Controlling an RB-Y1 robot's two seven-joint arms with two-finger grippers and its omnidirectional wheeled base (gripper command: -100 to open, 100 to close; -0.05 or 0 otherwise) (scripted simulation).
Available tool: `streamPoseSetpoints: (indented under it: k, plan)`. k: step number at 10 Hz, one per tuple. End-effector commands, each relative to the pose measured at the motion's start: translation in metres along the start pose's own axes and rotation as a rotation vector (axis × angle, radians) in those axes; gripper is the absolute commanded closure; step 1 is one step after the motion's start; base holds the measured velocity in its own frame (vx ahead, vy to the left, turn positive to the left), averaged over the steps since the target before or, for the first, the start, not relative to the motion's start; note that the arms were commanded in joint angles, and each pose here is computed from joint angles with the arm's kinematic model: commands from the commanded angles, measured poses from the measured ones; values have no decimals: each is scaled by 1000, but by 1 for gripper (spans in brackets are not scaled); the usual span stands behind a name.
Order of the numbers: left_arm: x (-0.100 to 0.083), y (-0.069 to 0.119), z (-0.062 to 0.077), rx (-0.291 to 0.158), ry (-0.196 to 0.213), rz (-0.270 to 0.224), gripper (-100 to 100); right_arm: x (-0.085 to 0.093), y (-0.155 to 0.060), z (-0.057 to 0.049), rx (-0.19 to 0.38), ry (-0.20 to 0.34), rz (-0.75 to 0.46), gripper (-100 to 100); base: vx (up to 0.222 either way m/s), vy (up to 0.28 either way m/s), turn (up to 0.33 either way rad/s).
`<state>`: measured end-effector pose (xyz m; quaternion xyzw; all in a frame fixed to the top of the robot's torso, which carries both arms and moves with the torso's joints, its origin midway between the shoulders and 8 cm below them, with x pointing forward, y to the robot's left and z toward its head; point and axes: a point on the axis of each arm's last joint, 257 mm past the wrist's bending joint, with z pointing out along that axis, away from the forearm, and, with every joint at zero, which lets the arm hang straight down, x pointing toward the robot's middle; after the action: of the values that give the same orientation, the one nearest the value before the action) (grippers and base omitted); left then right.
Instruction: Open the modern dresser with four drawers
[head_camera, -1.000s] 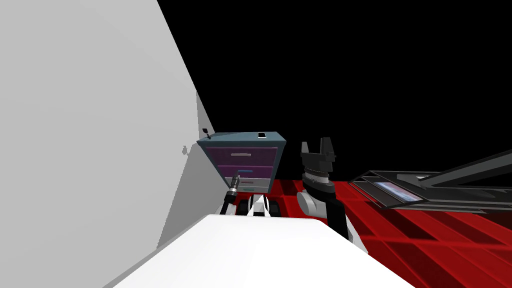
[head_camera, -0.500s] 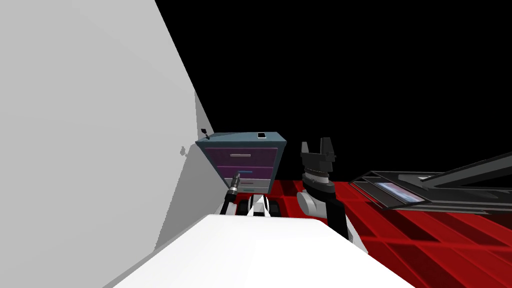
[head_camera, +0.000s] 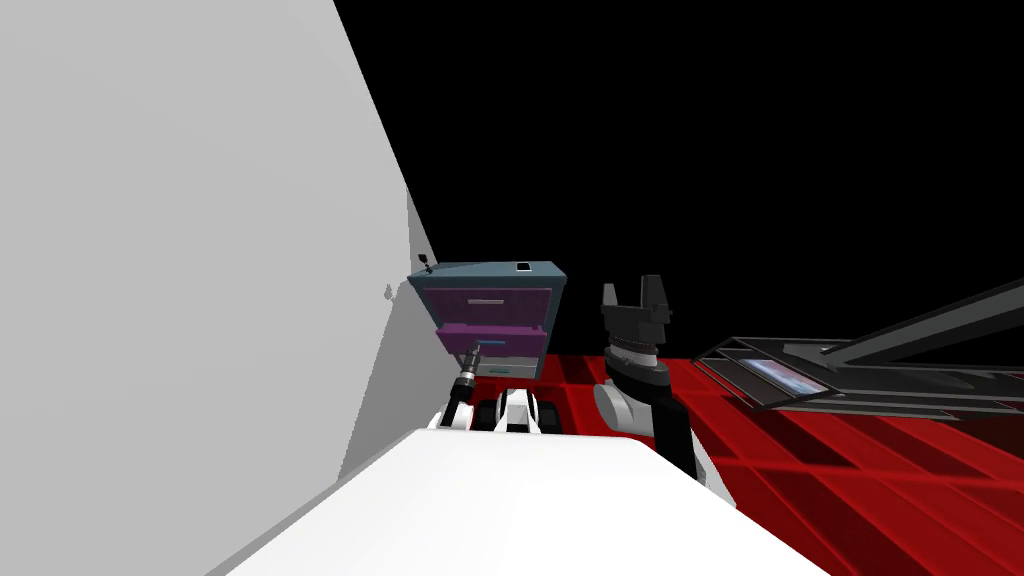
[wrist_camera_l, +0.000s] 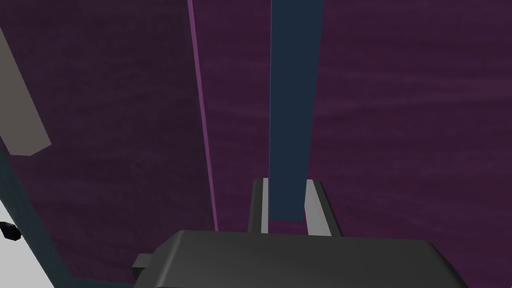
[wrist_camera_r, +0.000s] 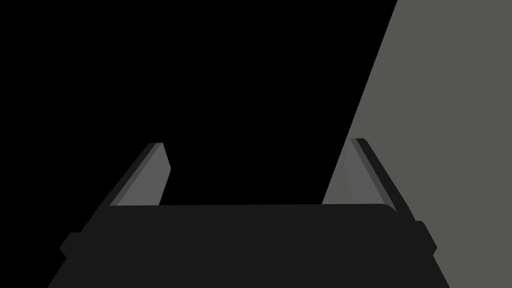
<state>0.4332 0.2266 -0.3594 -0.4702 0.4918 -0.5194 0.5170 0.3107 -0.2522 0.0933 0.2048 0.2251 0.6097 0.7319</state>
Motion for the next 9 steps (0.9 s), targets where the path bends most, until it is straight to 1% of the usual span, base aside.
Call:
streamPoseSetpoints:
  k: [1,2,5,6,9]
  plan:
    - [1,0,1,-6,3,0,100,0,0,0,0,0,0,0,-85,-3,3]
    - [2,2,-2,-12,6,0,100,0,0,0,0,0,0,0,-99,-1,20]
    - [4,1,-3,-11,11,0,100,0,0,0,0,0,0,0,-175,12,16]
    - [6,-9,15,-6,15,-2,-100,0,0,0,0,0,0,0,-128,19,19]
    - [7,-22,39,-9,20,-1,-100,0,0,0,0,0,0,0,-67,-5,22]
